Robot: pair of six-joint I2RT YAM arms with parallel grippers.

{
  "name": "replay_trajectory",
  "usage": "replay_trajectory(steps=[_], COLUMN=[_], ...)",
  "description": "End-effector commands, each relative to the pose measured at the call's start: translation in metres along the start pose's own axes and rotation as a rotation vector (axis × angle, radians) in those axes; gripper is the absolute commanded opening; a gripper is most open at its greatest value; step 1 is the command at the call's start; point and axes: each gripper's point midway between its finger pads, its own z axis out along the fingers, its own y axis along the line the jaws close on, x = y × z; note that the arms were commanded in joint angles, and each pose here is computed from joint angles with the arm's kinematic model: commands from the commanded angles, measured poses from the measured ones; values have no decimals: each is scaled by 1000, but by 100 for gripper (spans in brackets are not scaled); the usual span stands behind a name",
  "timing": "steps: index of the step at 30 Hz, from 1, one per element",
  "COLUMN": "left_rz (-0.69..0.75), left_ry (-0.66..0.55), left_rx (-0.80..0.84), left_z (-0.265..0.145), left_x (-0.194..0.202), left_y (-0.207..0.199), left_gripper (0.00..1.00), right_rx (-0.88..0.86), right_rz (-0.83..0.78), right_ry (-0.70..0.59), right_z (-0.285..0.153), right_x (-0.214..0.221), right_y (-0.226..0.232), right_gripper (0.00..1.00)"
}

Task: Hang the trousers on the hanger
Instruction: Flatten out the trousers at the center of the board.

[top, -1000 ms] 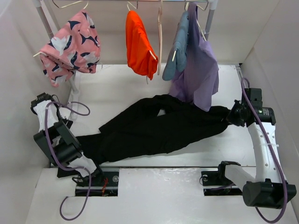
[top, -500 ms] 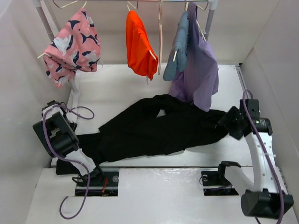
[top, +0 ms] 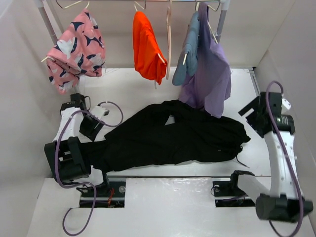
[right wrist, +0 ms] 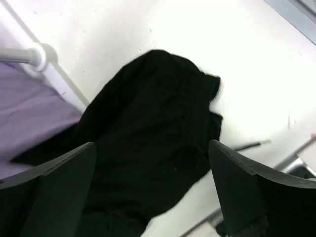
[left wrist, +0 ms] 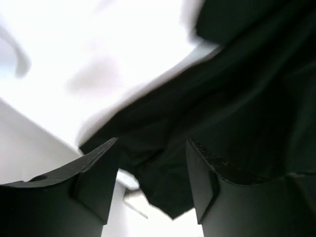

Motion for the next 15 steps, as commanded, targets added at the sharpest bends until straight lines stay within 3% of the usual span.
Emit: replay_trajectory(steps=[1, 8, 15], left_rz=[40, 25, 51], left_ry=[-110, -277, -174], left_rx=[77, 36, 175], left_z=[-6, 11, 54], left_x=[-33, -118, -134], left_y=[-29, -31, -60], left_gripper=[54, 55, 58], right_rx=[-39, 57, 108], right_rz=[-43, -56, -17], right_ry=[-26, 63, 224], right_z=[32, 109, 155], right_x=[-23, -32, 6], right_y=[29, 22, -19], right_gripper=[99, 99, 99])
